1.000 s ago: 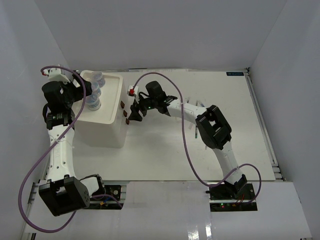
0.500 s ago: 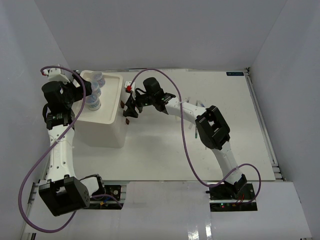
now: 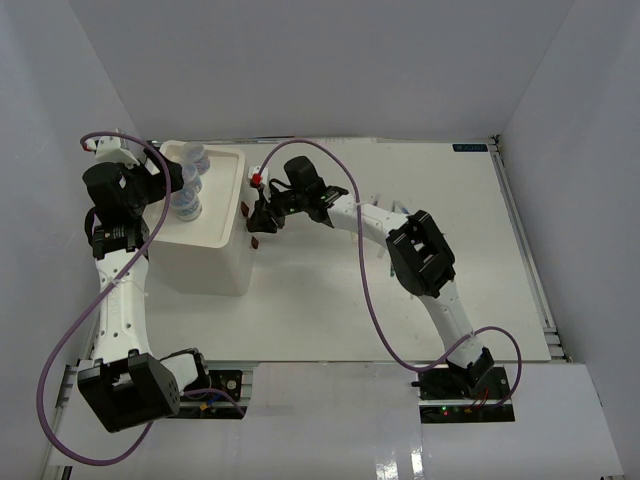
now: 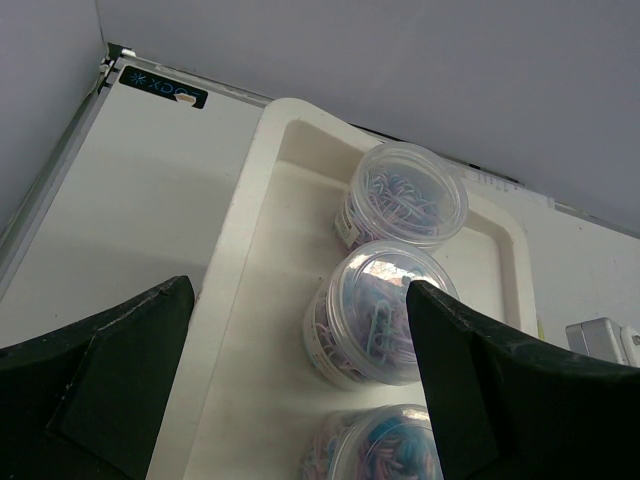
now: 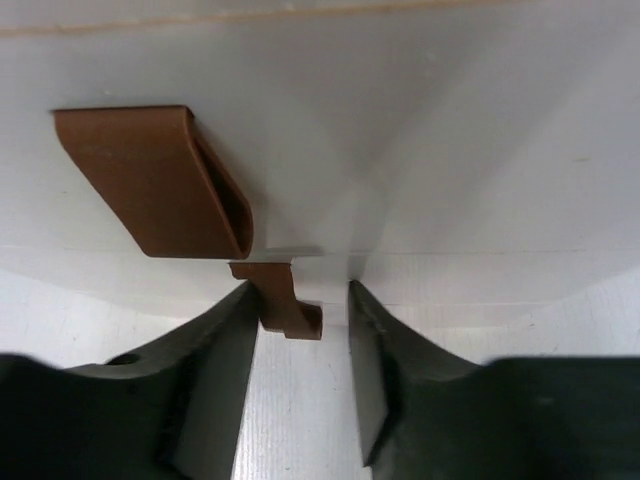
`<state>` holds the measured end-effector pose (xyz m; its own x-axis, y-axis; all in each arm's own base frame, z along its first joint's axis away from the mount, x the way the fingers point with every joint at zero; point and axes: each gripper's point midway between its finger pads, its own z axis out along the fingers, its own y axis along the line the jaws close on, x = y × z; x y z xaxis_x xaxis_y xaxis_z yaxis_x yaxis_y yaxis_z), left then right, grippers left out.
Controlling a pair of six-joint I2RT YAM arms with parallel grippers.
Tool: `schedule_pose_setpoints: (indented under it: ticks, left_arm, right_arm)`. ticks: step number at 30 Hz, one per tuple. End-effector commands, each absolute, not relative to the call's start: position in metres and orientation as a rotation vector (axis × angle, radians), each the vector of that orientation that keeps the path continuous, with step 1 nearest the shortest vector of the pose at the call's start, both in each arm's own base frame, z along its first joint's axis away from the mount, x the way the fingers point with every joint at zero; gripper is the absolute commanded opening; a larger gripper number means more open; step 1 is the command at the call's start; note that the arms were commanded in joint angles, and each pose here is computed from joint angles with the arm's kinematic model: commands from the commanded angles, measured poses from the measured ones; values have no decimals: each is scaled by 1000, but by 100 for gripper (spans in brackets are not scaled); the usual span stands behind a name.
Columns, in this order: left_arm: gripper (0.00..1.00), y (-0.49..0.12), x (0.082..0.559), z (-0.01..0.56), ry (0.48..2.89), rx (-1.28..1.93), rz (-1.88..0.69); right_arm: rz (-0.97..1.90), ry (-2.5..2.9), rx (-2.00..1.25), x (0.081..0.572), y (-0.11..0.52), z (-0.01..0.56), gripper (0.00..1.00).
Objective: Sort the stationery into containers
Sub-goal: Open the drawer in the storage box.
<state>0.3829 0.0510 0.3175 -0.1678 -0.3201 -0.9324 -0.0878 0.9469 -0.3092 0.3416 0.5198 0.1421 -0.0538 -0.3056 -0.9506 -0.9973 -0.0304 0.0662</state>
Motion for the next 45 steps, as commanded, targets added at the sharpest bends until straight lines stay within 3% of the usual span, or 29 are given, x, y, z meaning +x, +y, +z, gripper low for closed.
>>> schedule_pose_setpoints:
  ticks: [1, 5, 9, 23, 33, 38, 41, 45]
  left_arm:
    - [98, 37, 378, 327, 1716, -270, -274]
    - [98, 39, 378, 327, 1717, -274, -270]
    - [98, 40, 378, 327, 1715, -275, -265]
    - [98, 44, 376, 329, 1706, -290, -246]
    - [98, 44, 376, 329, 1707, -286, -250]
    - [98, 44, 376, 330, 1705, -285, -245]
    - [98, 45, 375, 331, 1701, -285, -241]
    - [98, 44, 373, 334, 1694, -280, -236]
  right_arm:
    - [1148, 1311, -1460, 331, 540, 173, 42]
    - [1128, 1299, -1456, 329, 537, 183, 20]
    - [1088, 1314, -1448, 331, 523, 186, 9]
    - [1030, 1484, -1379, 337, 425, 173, 8]
    - [977, 1542, -1335, 339, 393, 171, 8]
    - [939, 1572, -1300, 342, 384, 181, 16]
    - [889, 1592, -1265, 344, 374, 189, 34]
    - [828, 1616, -1203, 345, 357, 201, 46]
